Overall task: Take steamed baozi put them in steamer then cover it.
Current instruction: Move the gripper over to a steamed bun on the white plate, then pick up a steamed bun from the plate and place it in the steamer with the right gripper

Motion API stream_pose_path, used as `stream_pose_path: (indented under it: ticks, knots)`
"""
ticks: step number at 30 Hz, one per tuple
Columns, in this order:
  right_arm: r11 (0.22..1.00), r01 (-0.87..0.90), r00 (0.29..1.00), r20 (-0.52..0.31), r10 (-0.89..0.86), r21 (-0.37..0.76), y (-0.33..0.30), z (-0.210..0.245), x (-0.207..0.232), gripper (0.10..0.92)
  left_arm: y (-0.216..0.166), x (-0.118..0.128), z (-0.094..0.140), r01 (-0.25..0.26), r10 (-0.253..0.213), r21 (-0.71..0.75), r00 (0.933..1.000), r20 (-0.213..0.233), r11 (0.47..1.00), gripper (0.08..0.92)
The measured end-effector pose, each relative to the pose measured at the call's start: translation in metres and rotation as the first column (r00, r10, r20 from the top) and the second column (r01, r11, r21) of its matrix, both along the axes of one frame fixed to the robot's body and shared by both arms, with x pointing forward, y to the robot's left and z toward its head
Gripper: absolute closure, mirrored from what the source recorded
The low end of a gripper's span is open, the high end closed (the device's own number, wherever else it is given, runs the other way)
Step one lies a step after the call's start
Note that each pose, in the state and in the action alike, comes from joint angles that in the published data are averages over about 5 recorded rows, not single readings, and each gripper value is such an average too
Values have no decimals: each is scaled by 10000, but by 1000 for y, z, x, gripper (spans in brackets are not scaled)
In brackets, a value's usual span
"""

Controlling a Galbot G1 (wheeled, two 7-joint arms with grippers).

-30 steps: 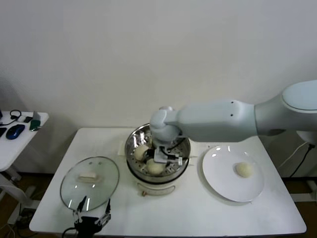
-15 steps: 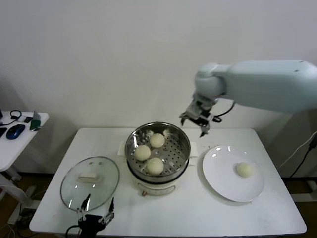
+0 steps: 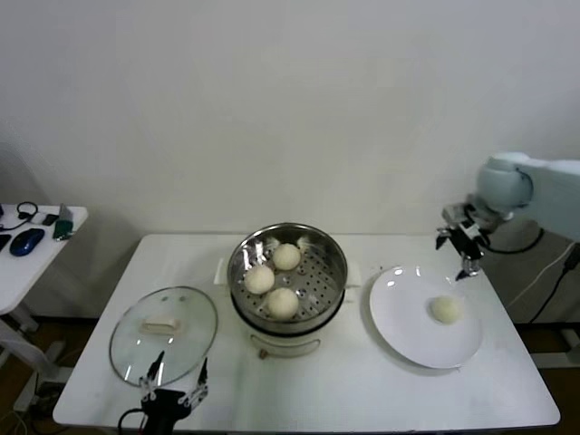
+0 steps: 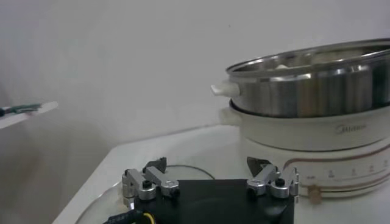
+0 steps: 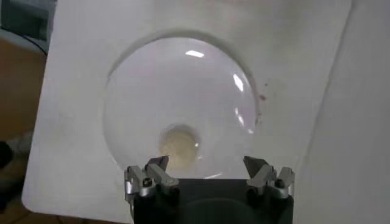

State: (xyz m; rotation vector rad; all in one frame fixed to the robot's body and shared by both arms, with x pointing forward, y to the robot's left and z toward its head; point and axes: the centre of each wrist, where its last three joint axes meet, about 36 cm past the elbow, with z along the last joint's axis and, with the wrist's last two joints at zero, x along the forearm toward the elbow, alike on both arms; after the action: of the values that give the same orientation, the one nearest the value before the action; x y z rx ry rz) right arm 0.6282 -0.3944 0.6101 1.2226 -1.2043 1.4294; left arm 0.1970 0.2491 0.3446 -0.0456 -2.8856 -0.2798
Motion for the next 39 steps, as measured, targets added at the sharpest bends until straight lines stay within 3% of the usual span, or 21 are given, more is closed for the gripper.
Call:
stream_pose_path:
  ticks: [22,30,39]
  knots:
    - [9855,1689,9832,-725,-1674,140,-41,-134,16,205,2,-7,-6,-164,166,77,9994,-316,9998,177]
    - [9824,1860,9801,-731,-1844,157,-44,-148,16,326,3,-8,-5,-186,189,97,9994,-305,9998,177]
    - [9799,1949,9795,-593,-1923,423,-44,-133,17,377,1,-7,-3,-185,187,82,9996,-206,9998,177]
